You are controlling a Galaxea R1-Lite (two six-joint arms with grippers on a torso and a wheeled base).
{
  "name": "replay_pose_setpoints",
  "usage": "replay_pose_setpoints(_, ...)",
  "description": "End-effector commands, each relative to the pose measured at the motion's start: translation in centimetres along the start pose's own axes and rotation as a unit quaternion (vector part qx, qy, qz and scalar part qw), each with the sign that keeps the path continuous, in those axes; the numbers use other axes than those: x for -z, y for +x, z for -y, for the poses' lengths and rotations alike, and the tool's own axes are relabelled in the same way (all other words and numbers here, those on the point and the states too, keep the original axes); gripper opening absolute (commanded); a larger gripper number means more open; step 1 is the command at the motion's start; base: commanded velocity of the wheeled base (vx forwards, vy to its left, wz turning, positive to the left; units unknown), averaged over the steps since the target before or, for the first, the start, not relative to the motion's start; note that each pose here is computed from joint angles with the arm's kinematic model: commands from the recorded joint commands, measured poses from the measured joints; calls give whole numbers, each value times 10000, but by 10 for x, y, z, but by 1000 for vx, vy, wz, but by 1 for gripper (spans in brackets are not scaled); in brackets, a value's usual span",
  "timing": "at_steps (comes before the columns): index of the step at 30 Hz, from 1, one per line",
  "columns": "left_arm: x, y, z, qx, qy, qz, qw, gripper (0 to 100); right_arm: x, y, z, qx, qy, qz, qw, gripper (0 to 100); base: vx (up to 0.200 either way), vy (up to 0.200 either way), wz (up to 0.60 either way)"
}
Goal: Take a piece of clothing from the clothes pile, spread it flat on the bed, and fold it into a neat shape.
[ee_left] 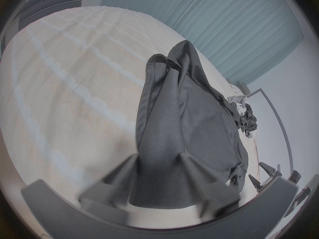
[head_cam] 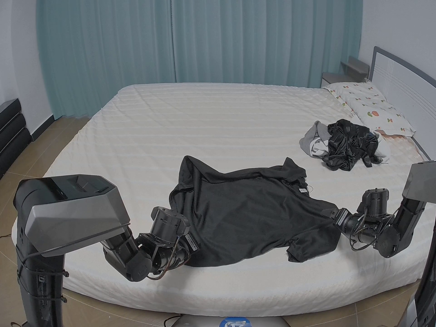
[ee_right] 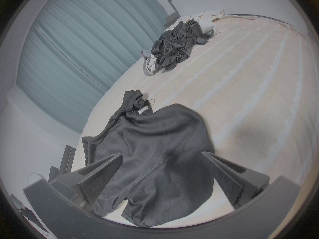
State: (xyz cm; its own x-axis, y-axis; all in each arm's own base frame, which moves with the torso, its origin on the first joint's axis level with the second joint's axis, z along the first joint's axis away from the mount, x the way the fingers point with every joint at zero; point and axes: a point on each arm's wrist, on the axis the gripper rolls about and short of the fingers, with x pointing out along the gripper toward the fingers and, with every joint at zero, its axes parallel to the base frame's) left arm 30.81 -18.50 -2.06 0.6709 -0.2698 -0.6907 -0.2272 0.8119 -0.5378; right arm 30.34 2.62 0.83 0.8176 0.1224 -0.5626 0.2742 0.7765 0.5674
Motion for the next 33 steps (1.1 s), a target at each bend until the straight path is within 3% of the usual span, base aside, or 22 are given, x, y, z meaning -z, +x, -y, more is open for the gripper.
replay_pose_setpoints(1,3,-1,-5,-89,16,-52,9999,0,10,-13,10,188,4,-209,9996,100,0,0,0)
replay_pose_setpoints(5,0,-8,-8,-117,-5,-34,9999,0,19,-13,21,338,44,-470,9983,100,0,0,0)
replay_pose_setpoints(13,-15,-34,-16,-185,-132,72,9997,0,19,-13,27,419,111,-496,9978,100,0,0,0)
replay_pose_setpoints(19,-20,-55,-23,-561,92,-123,9983,0,23,-4,31,473,168,-590,9970,100,0,0,0)
replay_pose_setpoints(33,-39,-46,-30,-541,-197,117,9983,0,27,22,26,-79,219,-224,9995,100,0,0,0)
